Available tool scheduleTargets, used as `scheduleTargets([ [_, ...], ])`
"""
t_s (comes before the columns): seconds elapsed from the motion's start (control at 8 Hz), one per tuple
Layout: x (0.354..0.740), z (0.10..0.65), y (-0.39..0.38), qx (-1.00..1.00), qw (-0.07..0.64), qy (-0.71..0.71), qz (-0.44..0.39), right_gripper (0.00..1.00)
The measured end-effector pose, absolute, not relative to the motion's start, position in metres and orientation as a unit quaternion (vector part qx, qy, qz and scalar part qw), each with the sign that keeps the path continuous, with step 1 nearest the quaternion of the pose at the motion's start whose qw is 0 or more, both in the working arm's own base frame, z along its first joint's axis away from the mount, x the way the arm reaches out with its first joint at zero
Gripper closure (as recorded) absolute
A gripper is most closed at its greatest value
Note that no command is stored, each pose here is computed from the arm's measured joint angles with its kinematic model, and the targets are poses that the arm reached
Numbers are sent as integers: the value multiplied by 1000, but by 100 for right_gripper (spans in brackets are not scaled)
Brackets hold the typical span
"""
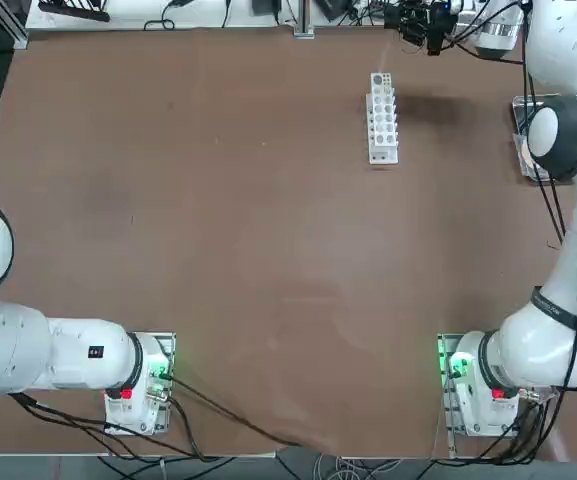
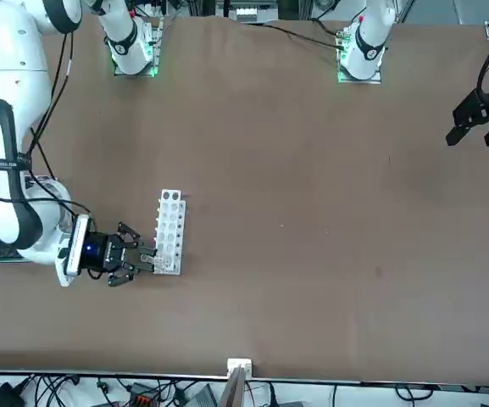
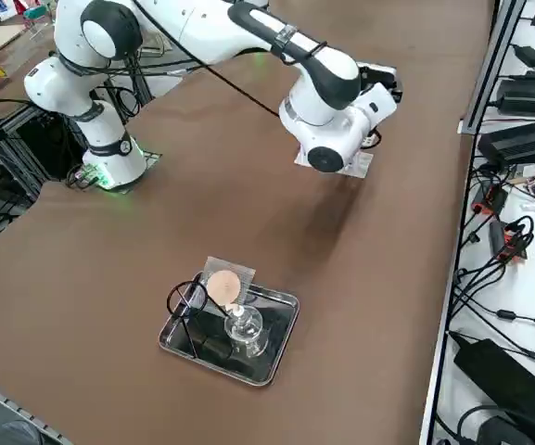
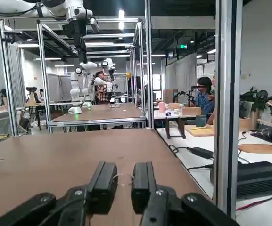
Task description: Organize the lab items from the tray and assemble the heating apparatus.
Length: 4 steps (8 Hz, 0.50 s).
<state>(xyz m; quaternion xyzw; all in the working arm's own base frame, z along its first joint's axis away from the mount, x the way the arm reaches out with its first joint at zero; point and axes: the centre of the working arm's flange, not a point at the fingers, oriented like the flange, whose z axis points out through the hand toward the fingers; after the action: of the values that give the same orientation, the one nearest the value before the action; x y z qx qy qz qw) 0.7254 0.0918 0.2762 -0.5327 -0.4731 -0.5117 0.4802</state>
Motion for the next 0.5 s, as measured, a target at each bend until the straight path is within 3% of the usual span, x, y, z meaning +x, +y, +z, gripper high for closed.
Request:
scheduleTargets([
  [0.5,725,276,92,-530,479,-476,-513,78],
])
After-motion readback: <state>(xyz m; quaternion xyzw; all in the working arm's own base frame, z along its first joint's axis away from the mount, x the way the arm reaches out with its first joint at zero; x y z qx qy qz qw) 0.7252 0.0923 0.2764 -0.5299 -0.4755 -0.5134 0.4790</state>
